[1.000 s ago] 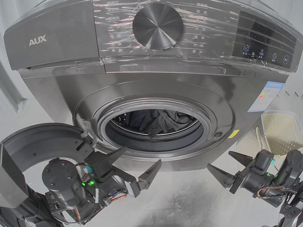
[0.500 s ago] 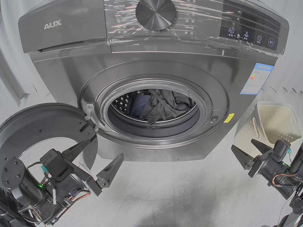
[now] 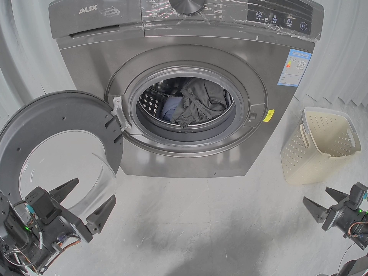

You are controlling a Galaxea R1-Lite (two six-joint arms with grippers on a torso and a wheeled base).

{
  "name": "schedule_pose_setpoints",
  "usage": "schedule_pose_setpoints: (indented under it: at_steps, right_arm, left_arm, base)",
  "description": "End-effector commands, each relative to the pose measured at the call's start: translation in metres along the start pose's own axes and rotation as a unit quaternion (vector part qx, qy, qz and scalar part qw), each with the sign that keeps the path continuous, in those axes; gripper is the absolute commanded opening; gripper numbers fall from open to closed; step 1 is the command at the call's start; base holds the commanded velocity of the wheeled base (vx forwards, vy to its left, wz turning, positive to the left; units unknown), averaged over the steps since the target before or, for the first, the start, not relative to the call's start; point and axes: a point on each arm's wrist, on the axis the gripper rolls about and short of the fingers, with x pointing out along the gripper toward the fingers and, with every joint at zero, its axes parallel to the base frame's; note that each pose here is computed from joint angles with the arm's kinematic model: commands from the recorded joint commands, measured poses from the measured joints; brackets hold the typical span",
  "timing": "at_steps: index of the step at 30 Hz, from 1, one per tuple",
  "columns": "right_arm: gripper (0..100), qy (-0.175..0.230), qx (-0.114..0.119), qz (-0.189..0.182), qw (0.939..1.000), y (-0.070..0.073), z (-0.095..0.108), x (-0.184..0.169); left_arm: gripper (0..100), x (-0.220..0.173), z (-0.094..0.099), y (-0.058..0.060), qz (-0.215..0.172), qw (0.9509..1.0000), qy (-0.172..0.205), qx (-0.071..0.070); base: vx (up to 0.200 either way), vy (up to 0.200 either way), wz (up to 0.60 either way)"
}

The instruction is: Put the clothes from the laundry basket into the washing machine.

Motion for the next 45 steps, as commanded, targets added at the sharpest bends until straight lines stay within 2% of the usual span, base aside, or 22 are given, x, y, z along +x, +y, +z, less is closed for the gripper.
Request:
schedule_pose_setpoints:
  at_steps: [1, 3, 4, 8, 9, 11, 13, 17, 19, 21, 23, 24, 25, 27, 33, 37, 39, 40, 41, 42, 44, 45]
  right_arm:
    - [100, -0.054, 0.006, -0.053, 0.9971, -0.018, -0.003, -0.043]
    - [100, -0.058, 0.006, -0.06, 0.9965, -0.02, -0.005, -0.049]
    - [100, -0.065, 0.007, -0.072, 0.9953, -0.023, -0.009, -0.058]
    - [100, -0.073, 0.004, -0.078, 0.9943, -0.026, -0.02, -0.076]
    - [100, -0.076, 0.002, -0.082, 0.9938, -0.028, -0.028, -0.086]
    - [100, -0.079, -0.002, -0.081, 0.9936, -0.028, -0.033, -0.091]
    - [100, -0.087, -0.021, -0.072, 0.9934, -0.028, -0.047, -0.104]
    - [100, -0.082, -0.027, -0.078, 0.9932, -0.027, -0.065, -0.113]
    - [100, -0.091, -0.031, -0.075, 0.9925, -0.025, -0.067, -0.118]
    - [100, -0.098, -0.036, -0.092, 0.9902, -0.023, -0.068, -0.119]
    - [100, -0.091, -0.057, -0.113, 0.9879, -0.024, -0.073, -0.118]
    - [100, -0.091, -0.057, -0.113, 0.9879, -0.024, -0.073, -0.118]
    - [100, -0.095, -0.069, -0.113, 0.9866, -0.025, -0.075, -0.118]
    - [100, -0.097, -0.062, -0.113, 0.9869, -0.025, -0.074, -0.118]
    - [100, -0.102, -0.062, -0.112, 0.9865, -0.025, -0.075, -0.119]
    - [100, -0.102, -0.062, -0.111, 0.9865, -0.025, -0.075, -0.119]
    - [100, -0.104, -0.062, -0.111, 0.9865, -0.025, -0.074, -0.119]
    - [100, -0.104, -0.062, -0.11, 0.9865, -0.025, -0.074, -0.119]
    - [100, -0.104, -0.061, -0.11, 0.9866, -0.025, -0.074, -0.119]
    - [100, -0.104, -0.062, -0.108, 0.9867, -0.025, -0.075, -0.119]
    - [100, -0.103, -0.063, -0.107, 0.9869, -0.024, -0.075, -0.118]
    - [100, -0.103, -0.064, -0.105, 0.9871, -0.024, -0.075, -0.118]
  left_arm:
    - [100, -0.041, 0.006, 0.024, 0.066, 0.9975, -0.023, -0.012]
    - [100, -0.047, 0.006, 0.027, 0.075, 0.9968, -0.024, -0.013]
    - [100, -0.058, 0.005, 0.031, 0.088, 0.9956, -0.028, -0.018]
    - [100, -0.075, 0.0, 0.038, 0.122, 0.9918, -0.026, -0.025]
    - [100, -0.088, -0.003, 0.041, 0.131, 0.9903, -0.036, -0.027]
    - [100, -0.094, -0.004, 0.041, 0.13, 0.9902, -0.042, -0.028]
    - [100, -0.11, -0.012, 0.042, 0.111, 0.9924, -0.046, -0.026]
    - [100, -0.132, -0.031, 0.039, 0.079, 0.9958, -0.042, -0.021]
    - [100, -0.141, -0.04, 0.037, 0.075, 0.9957, -0.048, -0.022]
    - [100, -0.146, -0.047, 0.035, 0.086, 0.9949, -0.046, -0.024]
    - [100, -0.149, -0.055, 0.035, 0.105, 0.9938, -0.03, -0.017]
    - [100, -0.149, -0.055, 0.035, 0.105, 0.9938, -0.03, -0.017]
    - [100, -0.149, -0.059, 0.035, 0.121, 0.9924, -0.014, -0.018]
    - [100, -0.149, -0.059, 0.036, 0.143, 0.9893, -0.015, -0.022]
    - [100, -0.149, -0.06, 0.037, 0.16, 0.987, -0.009, -0.01]
    - [100, -0.15, -0.061, 0.037, 0.176, 0.9842, -0.008, -0.015]
    - [100, -0.15, -0.061, 0.036, 0.196, 0.9804, -0.009, -0.012]
    - [100, -0.151, -0.062, 0.035, 0.217, 0.976, -0.019, -0.006]
    - [100, -0.153, -0.064, 0.033, 0.222, 0.9747, -0.025, 0.007]
    - [100, -0.155, -0.067, 0.032, 0.215, 0.9762, -0.025, 0.019]
    - [100, -0.155, -0.069, 0.032, 0.197, 0.98, -0.019, 0.023]
    - [100, -0.155, -0.069, 0.031, 0.197, 0.98, -0.021, 0.022]
  base:
    - [0.0, 0.0, 0.0]
    - [0.0, 0.0, 0.0]
    - [0.0, 0.0, 0.0]
    - [0.0, 0.1, 0.0]
    - [0.0, 0.2, 0.0]
    - [0.0, 0.2, 0.0]
    - [0.0, 0.2, 0.0]
    - [0.0, 0.2, 0.0]
    - [0.0, 0.2, 0.0]
    - [0.0, 0.2, 0.0]
    - [0.0, 0.2, 0.0]
    - [0.0, 0.2, 0.0]
    - [0.0, 0.2, 0.0]
    - [0.0, 0.0, 0.0]
    - [0.0, 0.0, 0.0]
    - [0.0, 0.0, 0.0]
    - [0.0, 0.0, 0.0]
    - [0.0, 0.0, 0.0]
    - [0.0, 0.0, 0.0]
    - [0.0, 0.0, 0.0]
    - [0.0, 0.0, 0.0]
    - [0.0, 0.0, 0.0]
